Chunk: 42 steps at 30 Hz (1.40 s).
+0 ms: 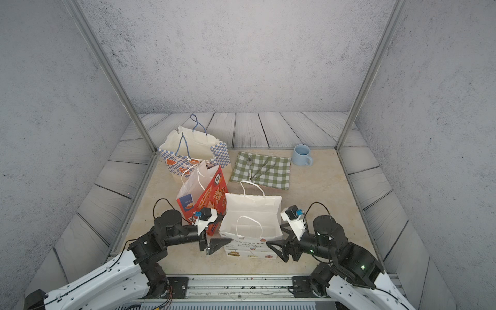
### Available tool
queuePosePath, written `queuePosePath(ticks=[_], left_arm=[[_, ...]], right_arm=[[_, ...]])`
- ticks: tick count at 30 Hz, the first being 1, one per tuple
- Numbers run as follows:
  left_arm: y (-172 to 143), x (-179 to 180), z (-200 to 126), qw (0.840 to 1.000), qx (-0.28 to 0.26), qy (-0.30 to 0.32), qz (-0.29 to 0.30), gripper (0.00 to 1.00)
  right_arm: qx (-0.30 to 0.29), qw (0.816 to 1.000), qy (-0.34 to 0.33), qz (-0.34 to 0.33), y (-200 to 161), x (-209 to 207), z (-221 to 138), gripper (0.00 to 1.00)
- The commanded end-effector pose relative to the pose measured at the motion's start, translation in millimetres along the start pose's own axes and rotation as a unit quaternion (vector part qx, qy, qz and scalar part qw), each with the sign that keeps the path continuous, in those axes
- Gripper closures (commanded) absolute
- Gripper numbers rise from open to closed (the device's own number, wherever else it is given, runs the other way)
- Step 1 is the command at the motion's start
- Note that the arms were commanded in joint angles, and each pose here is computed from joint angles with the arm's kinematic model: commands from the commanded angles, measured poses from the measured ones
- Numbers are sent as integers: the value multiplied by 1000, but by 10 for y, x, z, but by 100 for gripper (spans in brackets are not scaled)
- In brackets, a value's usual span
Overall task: Put away the paper bag
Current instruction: Press the paper bag at the center of the board.
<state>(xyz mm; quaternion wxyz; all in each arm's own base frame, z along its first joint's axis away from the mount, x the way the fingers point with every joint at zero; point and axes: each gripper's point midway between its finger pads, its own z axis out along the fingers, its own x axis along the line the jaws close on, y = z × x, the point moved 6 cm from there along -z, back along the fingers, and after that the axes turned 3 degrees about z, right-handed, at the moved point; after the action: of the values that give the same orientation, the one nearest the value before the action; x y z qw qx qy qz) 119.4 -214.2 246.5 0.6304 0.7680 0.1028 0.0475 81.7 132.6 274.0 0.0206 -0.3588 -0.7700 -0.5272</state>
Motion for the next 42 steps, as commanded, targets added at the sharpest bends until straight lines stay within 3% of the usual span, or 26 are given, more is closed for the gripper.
queuePosePath(ticks=[1, 9, 29, 37, 42], left_arm=[[214, -4, -27, 999, -36, 6, 19, 11], [143, -72, -39, 999, -8, -20, 38, 30], [198, -100, -76, 999, -16, -25, 46, 59], [201, -31, -52, 1000, -11, -1, 28, 77], [206, -26, -47, 1000, -13, 1, 24, 79]], right_arm=[[-5, 1000, 12, -11, 18, 23, 22, 11], [-8, 1000, 4, -12, 19, 6, 17, 11], [-8, 1000, -2, -29, 36, -6, 26, 12], [-26, 997, -60, -35, 86, -128, 6, 12], [-16, 995, -87, -41, 87, -209, 62, 12]])
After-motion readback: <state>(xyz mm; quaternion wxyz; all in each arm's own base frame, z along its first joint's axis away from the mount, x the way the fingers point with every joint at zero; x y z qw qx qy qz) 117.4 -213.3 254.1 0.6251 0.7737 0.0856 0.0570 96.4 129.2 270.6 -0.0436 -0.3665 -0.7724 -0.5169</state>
